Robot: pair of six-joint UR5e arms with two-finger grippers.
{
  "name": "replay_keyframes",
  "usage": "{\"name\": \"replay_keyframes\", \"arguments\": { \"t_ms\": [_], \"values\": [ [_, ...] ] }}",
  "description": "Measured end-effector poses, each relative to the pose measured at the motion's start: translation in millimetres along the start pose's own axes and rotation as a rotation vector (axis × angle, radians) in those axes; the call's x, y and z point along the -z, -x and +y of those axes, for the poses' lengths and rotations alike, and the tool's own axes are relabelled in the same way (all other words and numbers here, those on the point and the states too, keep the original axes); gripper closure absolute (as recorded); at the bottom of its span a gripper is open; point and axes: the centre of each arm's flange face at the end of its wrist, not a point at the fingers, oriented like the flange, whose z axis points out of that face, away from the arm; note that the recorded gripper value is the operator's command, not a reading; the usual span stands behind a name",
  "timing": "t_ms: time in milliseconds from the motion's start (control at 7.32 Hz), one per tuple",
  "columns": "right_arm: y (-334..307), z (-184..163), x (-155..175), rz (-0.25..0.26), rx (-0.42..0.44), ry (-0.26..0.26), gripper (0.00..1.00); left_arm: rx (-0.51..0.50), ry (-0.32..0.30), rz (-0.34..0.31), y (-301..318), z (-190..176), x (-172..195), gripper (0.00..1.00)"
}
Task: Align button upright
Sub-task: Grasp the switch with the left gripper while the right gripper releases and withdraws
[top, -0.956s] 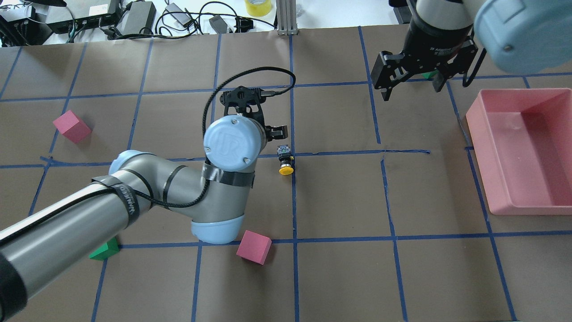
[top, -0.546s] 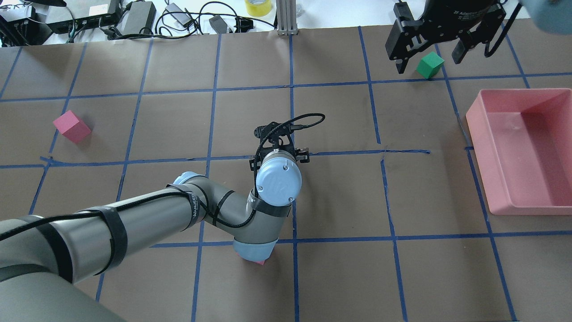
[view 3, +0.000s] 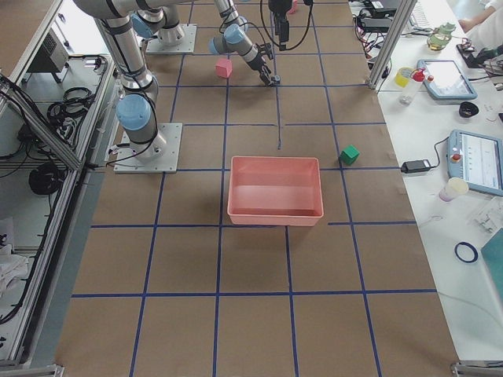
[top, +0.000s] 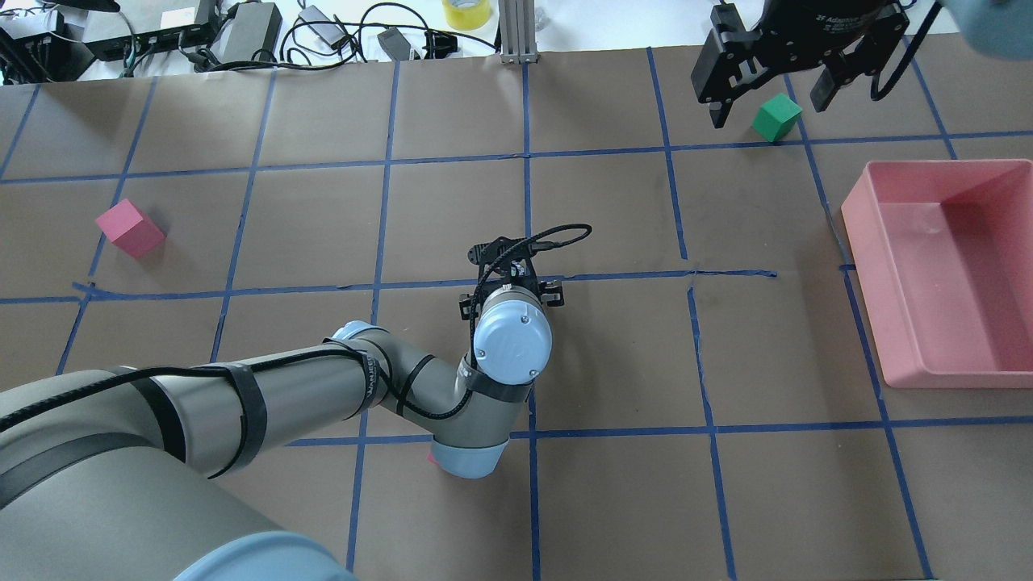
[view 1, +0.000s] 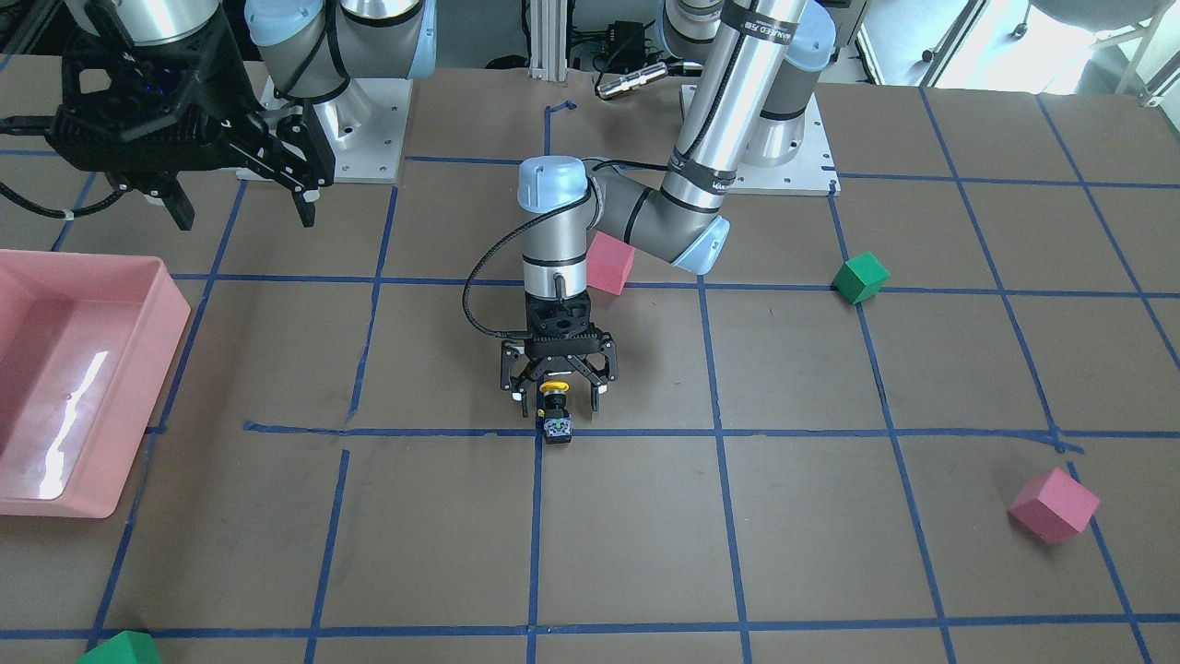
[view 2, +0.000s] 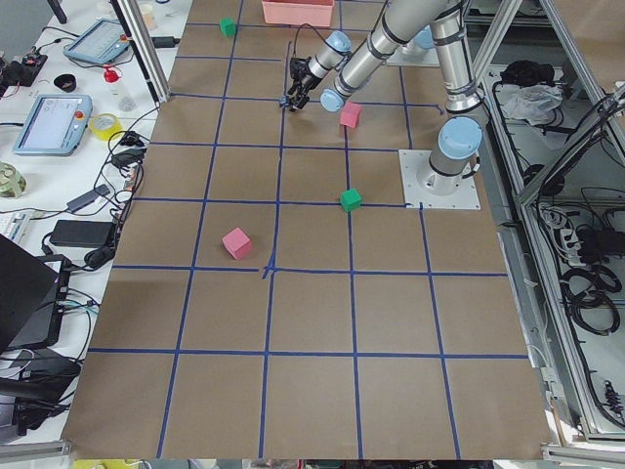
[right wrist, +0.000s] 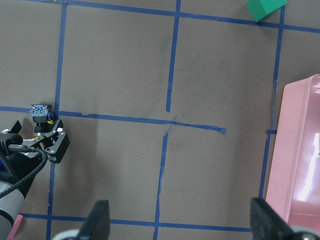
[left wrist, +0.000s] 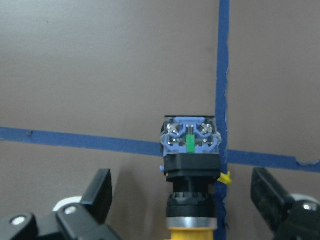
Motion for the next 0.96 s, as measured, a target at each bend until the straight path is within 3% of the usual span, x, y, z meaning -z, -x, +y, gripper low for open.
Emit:
{"name": "replay_keyframes", "arguments": {
  "t_ms": [273,683,956],
  "values": [
    [0.1,-0.5,-1.9,0.000,0.000,0.004,0.00,-0.005,-0.008,0.005,-0.3,-3.0,4.1,1.00],
    [0.2,-0.9,-3.9,-0.001,0.000,0.008,0.00,-0.012,-0.026,0.016,-2.2,-14.5,11.2,1.00],
    [0.2,-0.9,-4.5,-0.001,0.000,0.010,0.00,-0.024,-0.055,0.013,2.0,-51.9,18.9,1.00]
  ]
}}
